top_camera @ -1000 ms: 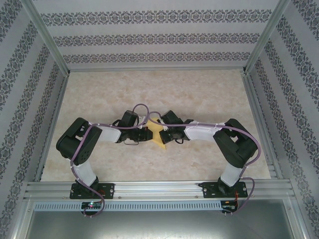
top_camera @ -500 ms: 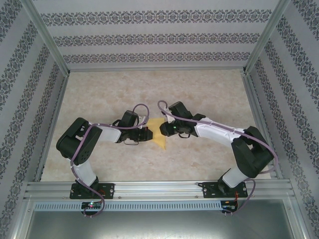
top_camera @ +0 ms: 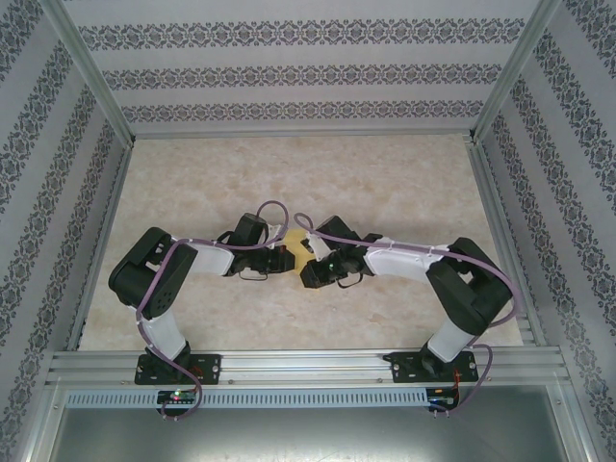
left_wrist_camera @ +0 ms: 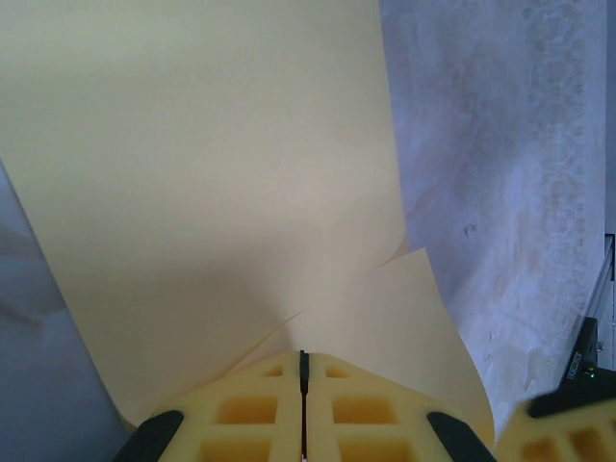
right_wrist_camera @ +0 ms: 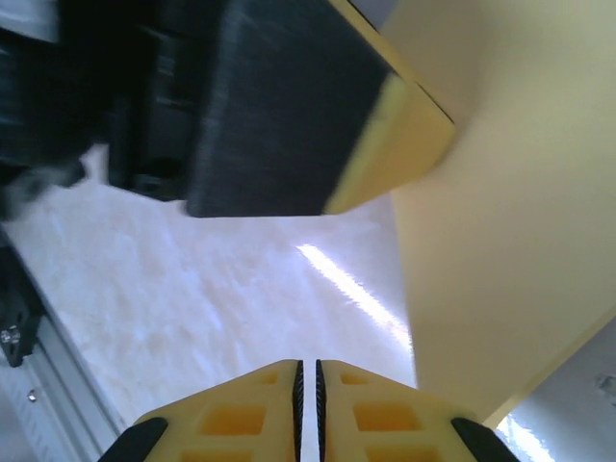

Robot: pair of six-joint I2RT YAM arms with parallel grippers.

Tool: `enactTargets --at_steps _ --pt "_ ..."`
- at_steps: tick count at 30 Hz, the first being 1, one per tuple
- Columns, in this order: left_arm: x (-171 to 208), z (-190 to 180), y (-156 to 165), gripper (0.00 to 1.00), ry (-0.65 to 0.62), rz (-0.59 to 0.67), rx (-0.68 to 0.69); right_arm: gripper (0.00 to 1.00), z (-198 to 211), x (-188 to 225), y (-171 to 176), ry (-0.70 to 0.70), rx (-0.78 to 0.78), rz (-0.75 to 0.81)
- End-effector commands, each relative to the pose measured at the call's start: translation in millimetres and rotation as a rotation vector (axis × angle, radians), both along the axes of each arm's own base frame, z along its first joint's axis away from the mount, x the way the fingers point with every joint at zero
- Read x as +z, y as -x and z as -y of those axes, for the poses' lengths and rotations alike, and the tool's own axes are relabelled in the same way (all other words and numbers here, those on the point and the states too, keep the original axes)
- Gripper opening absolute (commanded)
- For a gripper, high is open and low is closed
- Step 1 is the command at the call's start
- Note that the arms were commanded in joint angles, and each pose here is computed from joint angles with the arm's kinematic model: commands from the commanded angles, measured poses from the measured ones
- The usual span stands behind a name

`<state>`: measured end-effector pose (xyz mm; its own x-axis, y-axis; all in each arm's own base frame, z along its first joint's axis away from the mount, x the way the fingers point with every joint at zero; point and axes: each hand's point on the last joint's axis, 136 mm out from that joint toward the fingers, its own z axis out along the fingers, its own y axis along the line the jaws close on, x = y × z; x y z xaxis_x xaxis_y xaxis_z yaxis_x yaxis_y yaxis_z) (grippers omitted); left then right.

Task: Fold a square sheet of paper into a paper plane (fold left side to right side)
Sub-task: Third fold the triangle at the center of the table.

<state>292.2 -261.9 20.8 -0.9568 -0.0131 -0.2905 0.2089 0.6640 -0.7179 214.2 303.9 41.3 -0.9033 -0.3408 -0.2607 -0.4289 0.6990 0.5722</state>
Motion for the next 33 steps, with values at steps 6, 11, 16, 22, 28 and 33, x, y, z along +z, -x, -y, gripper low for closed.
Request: enactTargets --at_steps 6,11,16,22,28,33 --pt "-31.7 -14.3 18.6 0.09 -0.116 -0.079 -0.002 0.13 4.4 -9.7 -4.4 0.068 -0.002 -0.003" --pt "-31.6 -14.5 18.5 0.09 -0.120 -0.078 -0.004 0.13 8.8 -18.5 -2.6 0.095 -0.006 -0.020" --pt "-32.3 -15.1 18.9 0.09 -0.124 -0.080 -0.005 0.12 9.4 -22.7 -1.7 0.101 -0.006 -0.027" --pt "-32.5 -14.8 19.0 0.09 -0.126 -0.081 -0.007 0.12 12.7 -24.5 -3.0 0.112 -0.016 -0.025" --pt "-33.2 -15.2 19.0 0.09 -0.130 -0.082 -0.007 0.12 15.9 -27.8 -1.8 0.119 -0.021 -0.036" --pt "-34.3 -16.1 19.1 0.09 -0.135 -0.085 -0.004 0.12 20.4 -31.4 -0.5 0.120 -0.032 -0.048"
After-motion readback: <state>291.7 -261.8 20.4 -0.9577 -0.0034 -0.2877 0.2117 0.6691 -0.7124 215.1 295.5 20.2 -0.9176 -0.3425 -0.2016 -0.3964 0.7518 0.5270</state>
